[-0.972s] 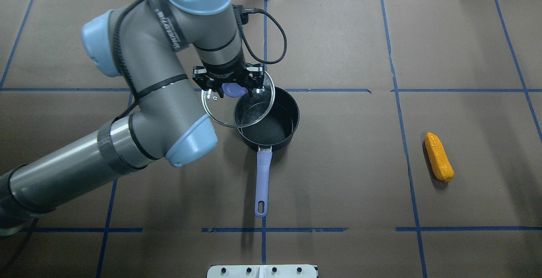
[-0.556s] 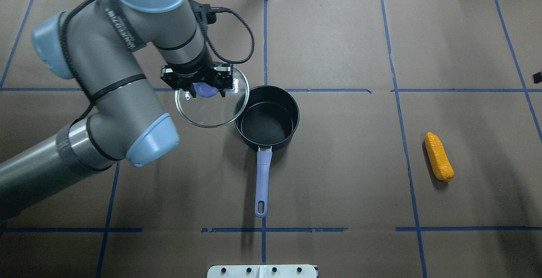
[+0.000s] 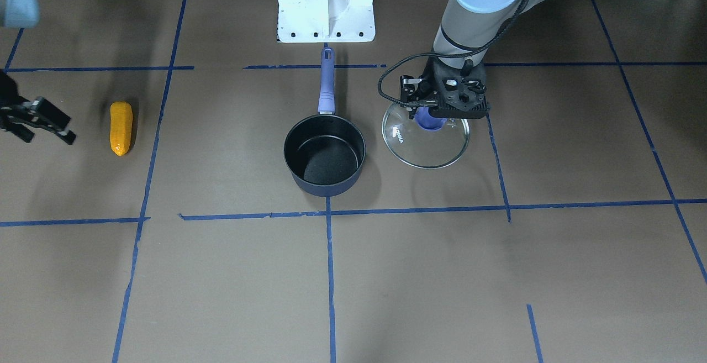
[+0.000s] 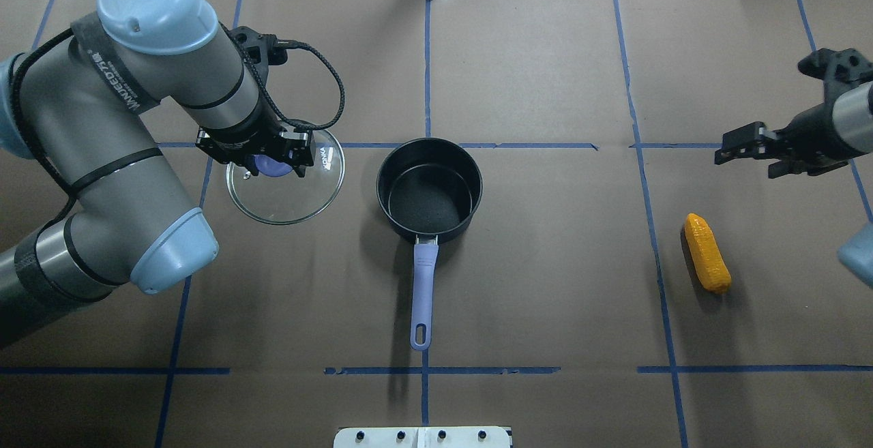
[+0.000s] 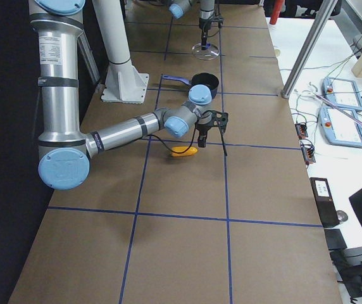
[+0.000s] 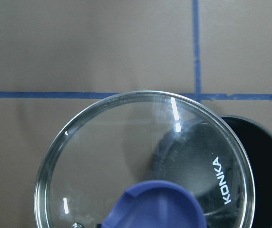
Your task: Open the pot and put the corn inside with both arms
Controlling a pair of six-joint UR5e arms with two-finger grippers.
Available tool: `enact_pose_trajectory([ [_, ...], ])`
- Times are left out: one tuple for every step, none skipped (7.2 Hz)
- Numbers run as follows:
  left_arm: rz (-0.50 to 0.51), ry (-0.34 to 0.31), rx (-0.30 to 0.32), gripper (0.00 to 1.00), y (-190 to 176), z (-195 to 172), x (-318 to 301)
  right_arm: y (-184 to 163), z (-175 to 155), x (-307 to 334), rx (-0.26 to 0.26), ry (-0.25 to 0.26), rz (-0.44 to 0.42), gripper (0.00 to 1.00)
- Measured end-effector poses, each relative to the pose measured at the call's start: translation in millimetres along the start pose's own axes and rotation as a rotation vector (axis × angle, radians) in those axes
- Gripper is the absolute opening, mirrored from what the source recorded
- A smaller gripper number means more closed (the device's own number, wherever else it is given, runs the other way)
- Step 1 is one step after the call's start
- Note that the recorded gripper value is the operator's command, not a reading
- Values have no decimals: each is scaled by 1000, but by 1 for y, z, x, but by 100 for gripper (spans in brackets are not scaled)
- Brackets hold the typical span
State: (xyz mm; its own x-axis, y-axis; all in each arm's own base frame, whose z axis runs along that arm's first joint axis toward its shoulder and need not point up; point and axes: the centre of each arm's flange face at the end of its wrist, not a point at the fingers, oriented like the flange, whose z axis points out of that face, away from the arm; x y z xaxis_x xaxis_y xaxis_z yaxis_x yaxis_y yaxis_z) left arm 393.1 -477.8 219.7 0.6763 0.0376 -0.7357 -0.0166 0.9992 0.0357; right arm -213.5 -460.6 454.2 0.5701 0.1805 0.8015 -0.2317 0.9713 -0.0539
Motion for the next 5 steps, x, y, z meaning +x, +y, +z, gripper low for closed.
enact_pose_trajectory([
  [1,-4,-4,25,2,11,-7,9,10,-15,0,1,6,100],
  [1,-4,-8,25,4,25,-14,15,18,-24,-2,5,6,100],
  [-2,-1,-9,25,3,40,-20,22,26,-29,-6,13,-2,100],
  [-7,2,-12,25,2,53,-22,30,35,-30,-11,28,-9,100],
  [-7,3,-16,25,4,60,-21,38,43,-26,-25,47,-15,100],
])
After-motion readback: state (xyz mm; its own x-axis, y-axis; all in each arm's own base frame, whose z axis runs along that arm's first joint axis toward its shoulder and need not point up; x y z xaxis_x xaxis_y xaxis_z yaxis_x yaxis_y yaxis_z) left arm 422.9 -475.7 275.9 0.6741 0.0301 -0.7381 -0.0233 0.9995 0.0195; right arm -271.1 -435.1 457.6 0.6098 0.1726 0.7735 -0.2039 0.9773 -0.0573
